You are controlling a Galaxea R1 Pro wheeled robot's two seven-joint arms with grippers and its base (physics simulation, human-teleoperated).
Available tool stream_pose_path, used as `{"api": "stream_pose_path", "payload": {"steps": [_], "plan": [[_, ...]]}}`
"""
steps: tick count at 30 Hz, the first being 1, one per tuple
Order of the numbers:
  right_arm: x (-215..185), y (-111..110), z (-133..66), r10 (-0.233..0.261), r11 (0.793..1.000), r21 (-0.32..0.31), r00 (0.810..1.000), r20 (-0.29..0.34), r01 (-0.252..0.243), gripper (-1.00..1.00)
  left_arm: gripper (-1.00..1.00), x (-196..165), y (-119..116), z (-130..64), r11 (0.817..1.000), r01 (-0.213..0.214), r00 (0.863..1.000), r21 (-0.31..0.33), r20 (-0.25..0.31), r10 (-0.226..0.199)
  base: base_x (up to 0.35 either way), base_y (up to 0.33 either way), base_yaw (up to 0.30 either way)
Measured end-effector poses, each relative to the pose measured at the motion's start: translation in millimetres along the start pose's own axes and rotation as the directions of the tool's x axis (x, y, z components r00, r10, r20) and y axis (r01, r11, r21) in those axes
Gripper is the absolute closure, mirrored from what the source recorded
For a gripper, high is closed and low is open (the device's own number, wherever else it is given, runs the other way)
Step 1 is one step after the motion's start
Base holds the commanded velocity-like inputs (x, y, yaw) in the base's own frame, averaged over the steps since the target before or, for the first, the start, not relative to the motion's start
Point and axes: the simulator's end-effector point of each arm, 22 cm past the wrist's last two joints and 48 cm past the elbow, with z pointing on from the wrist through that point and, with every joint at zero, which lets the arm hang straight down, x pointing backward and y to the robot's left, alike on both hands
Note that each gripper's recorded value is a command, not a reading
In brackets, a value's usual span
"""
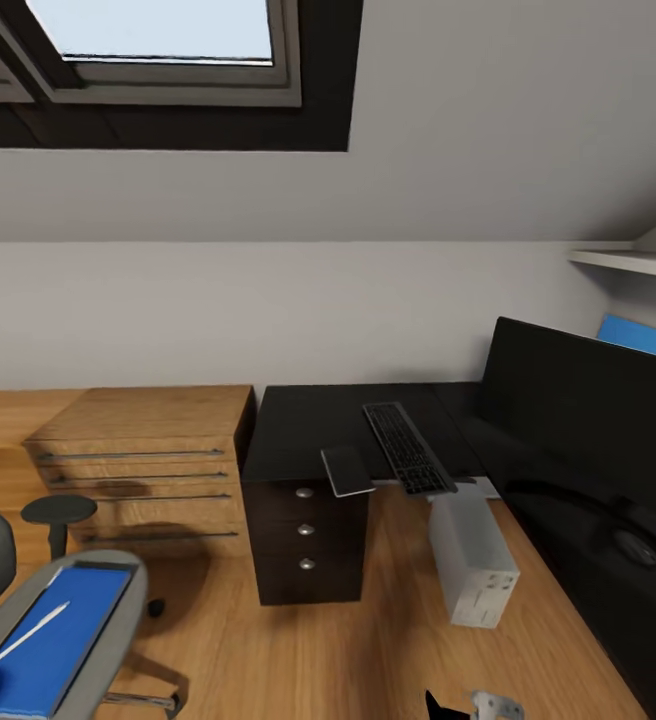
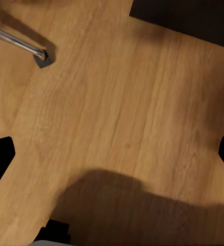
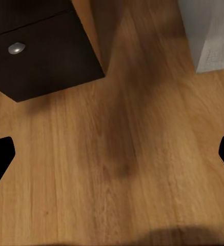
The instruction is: In the bedroom, organize the workspace by keeping the computer under the desk, ensuring the monitor is on the desk, placing the keyboard on the desk next to the monitor, placing the mouse on the desk next to the keyboard, moving the folder from the swivel chair onto the desk next to the mouse, stacking the notebook on top of the folder with the pen on top of the notebook, and positioning the swivel chair next to the desk.
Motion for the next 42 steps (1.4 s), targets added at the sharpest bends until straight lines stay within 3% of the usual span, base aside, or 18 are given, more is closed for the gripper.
{"api": "stream_pose_path", "payload": {"steps": [24, 42], "plan": [[3.2, 1.6, 0.4, -0.004, 1.0, -0.003, 1.0, -0.005, 0.004, -1.0, -1.0, 2.7, 0.9, 0.1, 1.0, -0.001, 1.0, -0.002, -0.006, 0.001, 0.0, 0.0, -0.253], [3.9, 1.7, 0.5, -0.005, 1.0, -0.003, 1.0, -0.007, 0.005, -1.0, -1.0, 3.3, 1.2, 0.1, 1.0, -0.001, 1.0, -0.003, -0.007, 0.001, 0.0, 0.0, -0.037]]}}
